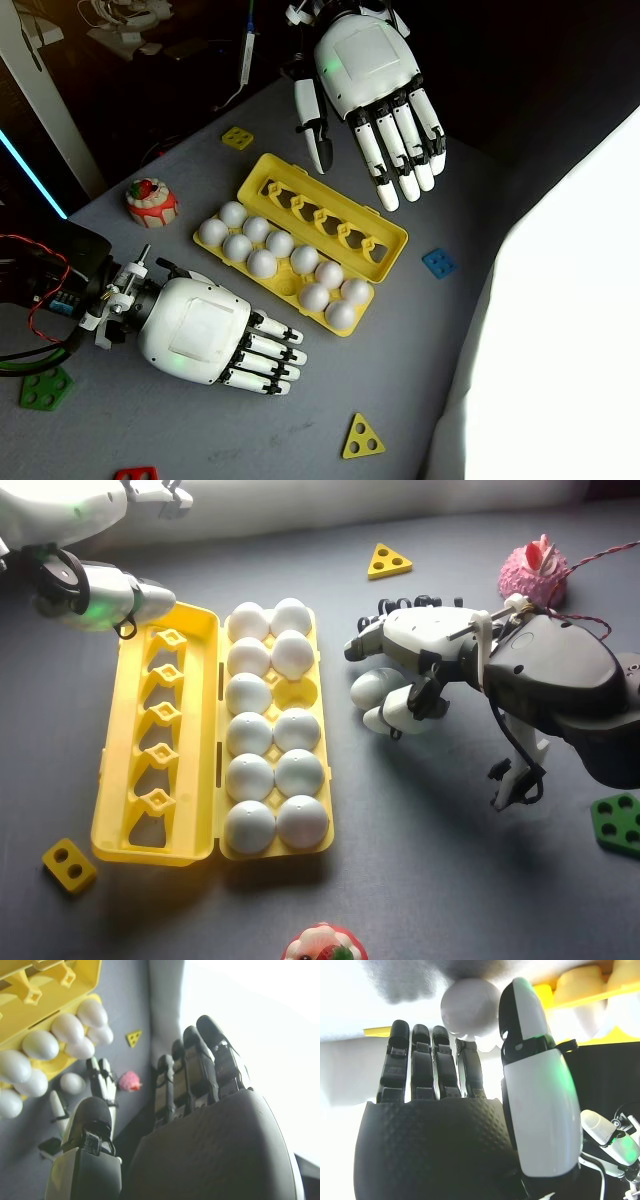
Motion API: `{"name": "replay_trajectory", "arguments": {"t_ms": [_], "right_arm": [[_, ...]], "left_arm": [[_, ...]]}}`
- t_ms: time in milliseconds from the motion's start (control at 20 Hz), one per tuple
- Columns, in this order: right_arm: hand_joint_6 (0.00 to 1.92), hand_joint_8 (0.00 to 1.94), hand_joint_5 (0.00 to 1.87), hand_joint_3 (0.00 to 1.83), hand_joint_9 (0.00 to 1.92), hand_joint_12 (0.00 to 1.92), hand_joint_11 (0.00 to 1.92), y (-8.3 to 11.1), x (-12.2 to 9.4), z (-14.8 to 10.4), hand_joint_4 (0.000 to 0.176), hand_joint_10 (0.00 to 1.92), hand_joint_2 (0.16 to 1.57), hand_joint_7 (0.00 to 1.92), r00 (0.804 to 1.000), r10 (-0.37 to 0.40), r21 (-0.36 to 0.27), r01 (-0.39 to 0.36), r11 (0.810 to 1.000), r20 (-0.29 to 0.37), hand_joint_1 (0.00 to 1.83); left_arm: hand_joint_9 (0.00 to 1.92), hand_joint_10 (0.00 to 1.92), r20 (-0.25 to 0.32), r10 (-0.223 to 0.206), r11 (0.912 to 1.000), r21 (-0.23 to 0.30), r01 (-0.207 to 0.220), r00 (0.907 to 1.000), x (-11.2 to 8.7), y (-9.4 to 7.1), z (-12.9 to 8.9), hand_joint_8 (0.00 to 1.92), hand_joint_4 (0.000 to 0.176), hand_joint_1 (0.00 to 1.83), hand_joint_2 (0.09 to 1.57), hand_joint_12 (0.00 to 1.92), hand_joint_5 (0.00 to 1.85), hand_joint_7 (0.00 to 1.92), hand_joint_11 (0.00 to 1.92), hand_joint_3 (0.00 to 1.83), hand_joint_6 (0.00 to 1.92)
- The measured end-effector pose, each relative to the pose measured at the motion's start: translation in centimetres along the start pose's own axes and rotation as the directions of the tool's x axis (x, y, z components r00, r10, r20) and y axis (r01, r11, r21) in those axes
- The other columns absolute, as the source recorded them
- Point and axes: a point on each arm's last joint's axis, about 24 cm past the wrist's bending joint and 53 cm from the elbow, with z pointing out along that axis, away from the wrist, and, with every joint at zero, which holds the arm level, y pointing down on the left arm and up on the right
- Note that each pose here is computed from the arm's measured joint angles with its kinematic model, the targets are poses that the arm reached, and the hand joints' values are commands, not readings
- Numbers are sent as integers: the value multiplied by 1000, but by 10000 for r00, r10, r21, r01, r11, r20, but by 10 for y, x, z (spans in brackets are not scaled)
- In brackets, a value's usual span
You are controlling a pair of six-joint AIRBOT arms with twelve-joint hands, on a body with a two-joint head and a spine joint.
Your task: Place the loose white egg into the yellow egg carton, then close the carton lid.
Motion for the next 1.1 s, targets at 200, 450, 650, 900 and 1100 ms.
{"name": "replay_trajectory", "arguments": {"t_ms": [200, 450, 650, 900, 1100], "right_arm": [[130, 5, 734, 2, 165, 682, 0, 0, 2, 1, 0, 11, 1123, 196, 10000, 2, -2, -2, 10000, -37, 943], [1235, 10, 831, 0, 206, 343, 0, -1, -2, 1, 0, 12, 1196, 466, 9999, -44, 20, 44, 10000, 103, 1051], [1256, 1, 815, 1, 213, 275, 0, -1, -2, 1, 0, 10, 1205, 467, 9999, -32, 16, 32, 10000, 97, 1038], [1212, 3, 841, 0, 199, 167, 0, 6, -4, 1, 0, 3, 1190, 455, 9981, 603, -128, -605, 9981, -102, 1065], [1240, 1, 823, 2, 210, 171, 0, 33, -23, -6, 0, 7, 1198, 447, 9936, 1127, -1377, -1110, 9842, 49, 1047]], "left_arm": [[237, 2, 93, -155, 9999, -3, 155, 9998, -4, 0, 0, 2, 30, 181, 1326, 874, 200, 201, 0, 2, 3], [241, 2, 235, -124, 9988, -472, 135, 9996, -8, 7, 0, 1, 33, 204, 1325, 891, 173, 204, 0, 1, 0], [249, 5, 424, 101, 9944, -1055, -56, 9991, -12, 13, -2, 8, 38, 207, 1319, 913, 195, 231, 0, 0, 8], [250, 13, 732, -76, 9886, -1493, 185, 9973, -24, 20, -2, 10, 34, 200, 1315, 884, 205, 228, 0, 0, 14], [279, 16, 939, 118, 9904, -1380, 12, 9955, -32, 17, -2, 7, 41, 192, 1313, 949, 204, 254, 0, 0, 6]]}}
